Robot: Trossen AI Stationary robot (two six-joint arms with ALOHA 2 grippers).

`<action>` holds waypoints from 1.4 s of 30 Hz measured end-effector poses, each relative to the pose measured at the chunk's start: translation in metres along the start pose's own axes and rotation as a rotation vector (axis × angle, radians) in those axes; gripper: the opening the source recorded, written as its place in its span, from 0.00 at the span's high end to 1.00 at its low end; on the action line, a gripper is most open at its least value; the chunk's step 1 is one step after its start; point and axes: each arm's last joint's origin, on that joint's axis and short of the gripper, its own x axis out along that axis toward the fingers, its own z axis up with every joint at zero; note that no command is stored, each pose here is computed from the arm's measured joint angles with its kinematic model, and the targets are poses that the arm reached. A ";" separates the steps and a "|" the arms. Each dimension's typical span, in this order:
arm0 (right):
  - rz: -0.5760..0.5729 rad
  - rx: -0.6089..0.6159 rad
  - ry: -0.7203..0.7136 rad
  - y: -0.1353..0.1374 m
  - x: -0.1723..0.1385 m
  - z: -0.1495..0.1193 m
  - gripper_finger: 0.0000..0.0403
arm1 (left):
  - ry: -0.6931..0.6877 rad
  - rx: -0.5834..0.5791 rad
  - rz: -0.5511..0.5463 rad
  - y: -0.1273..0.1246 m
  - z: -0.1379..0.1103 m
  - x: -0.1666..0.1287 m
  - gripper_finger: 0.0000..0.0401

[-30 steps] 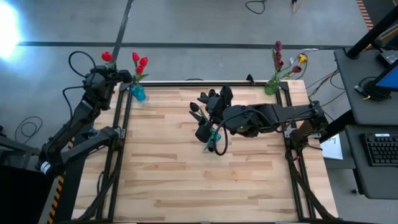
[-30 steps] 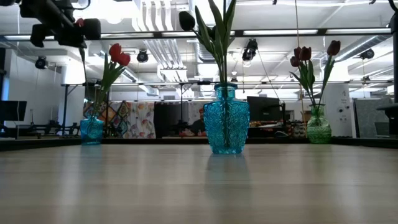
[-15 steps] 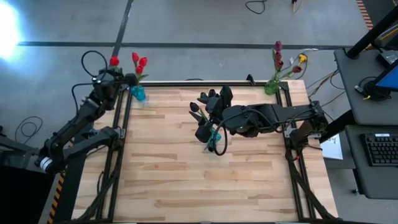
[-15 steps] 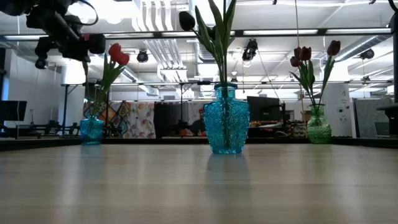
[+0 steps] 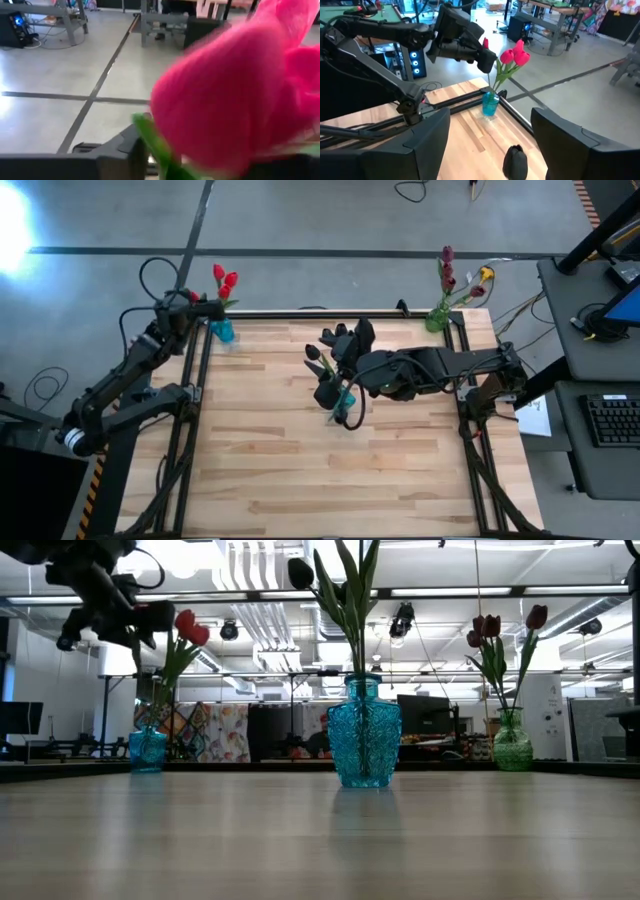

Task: Sort flowers into vase by color
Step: Put the red flower into the left blue vase, then return to Home Position

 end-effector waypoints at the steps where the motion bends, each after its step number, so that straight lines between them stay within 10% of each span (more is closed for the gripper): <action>1: -0.001 0.009 0.006 0.000 0.000 -0.001 0.32 | 0.011 0.013 0.003 0.000 0.001 -0.001 0.61; 16: 0.013 0.079 0.049 0.004 -0.004 -0.007 0.23 | 0.241 0.143 -0.031 0.000 0.026 -0.016 0.43; 42: 0.018 0.153 0.048 0.004 -0.008 -0.006 0.22 | 0.488 0.030 -0.135 0.010 0.044 -0.052 0.11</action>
